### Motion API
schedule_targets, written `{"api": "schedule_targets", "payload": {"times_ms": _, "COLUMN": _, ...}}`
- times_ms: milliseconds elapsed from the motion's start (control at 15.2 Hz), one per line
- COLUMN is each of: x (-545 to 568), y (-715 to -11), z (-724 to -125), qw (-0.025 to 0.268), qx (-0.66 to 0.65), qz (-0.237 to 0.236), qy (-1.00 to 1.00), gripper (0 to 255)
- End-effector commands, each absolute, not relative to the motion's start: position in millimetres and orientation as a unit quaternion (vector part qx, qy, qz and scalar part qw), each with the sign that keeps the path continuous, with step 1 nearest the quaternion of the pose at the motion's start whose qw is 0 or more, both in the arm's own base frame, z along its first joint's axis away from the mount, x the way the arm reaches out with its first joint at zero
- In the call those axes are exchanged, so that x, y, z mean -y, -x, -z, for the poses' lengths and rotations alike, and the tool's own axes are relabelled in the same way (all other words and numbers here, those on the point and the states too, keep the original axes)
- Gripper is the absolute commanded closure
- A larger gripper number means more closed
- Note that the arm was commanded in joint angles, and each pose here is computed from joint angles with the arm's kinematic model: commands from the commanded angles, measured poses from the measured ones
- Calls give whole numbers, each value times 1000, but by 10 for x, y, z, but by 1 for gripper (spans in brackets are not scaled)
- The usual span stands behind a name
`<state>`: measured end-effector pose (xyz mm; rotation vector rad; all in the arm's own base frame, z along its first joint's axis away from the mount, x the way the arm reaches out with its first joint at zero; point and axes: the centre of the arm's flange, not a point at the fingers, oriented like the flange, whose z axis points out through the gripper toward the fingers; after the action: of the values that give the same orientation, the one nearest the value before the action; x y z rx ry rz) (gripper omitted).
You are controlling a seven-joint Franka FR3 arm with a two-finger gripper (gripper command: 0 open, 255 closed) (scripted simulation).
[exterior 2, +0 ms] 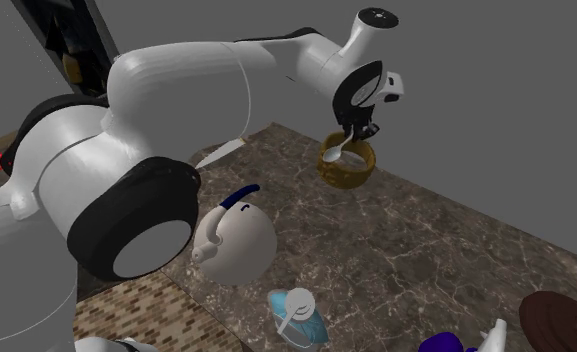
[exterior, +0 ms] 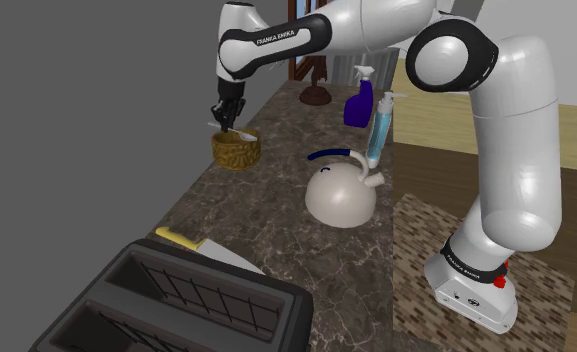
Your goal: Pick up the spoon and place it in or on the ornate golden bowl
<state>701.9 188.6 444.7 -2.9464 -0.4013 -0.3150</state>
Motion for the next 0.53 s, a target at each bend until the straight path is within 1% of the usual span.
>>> {"api": "schedule_targets", "payload": {"times_ms": 0, "x": -1888, "y": -7008, "z": -4351, "qw": 76, "qx": 134, "qz": 103, "qy": 983, "gripper": 255}}
{"api": "schedule_targets", "payload": {"times_ms": 396, "x": -1889, "y": -7009, "z": -4351, "qw": 76, "qx": 134, "qz": 103, "qy": 983, "gripper": 255}}
{"api": "schedule_targets", "payload": {"times_ms": 462, "x": -1894, "y": -7010, "z": -4352, "qw": 76, "qx": 134, "qz": 103, "qy": 983, "gripper": 0}}
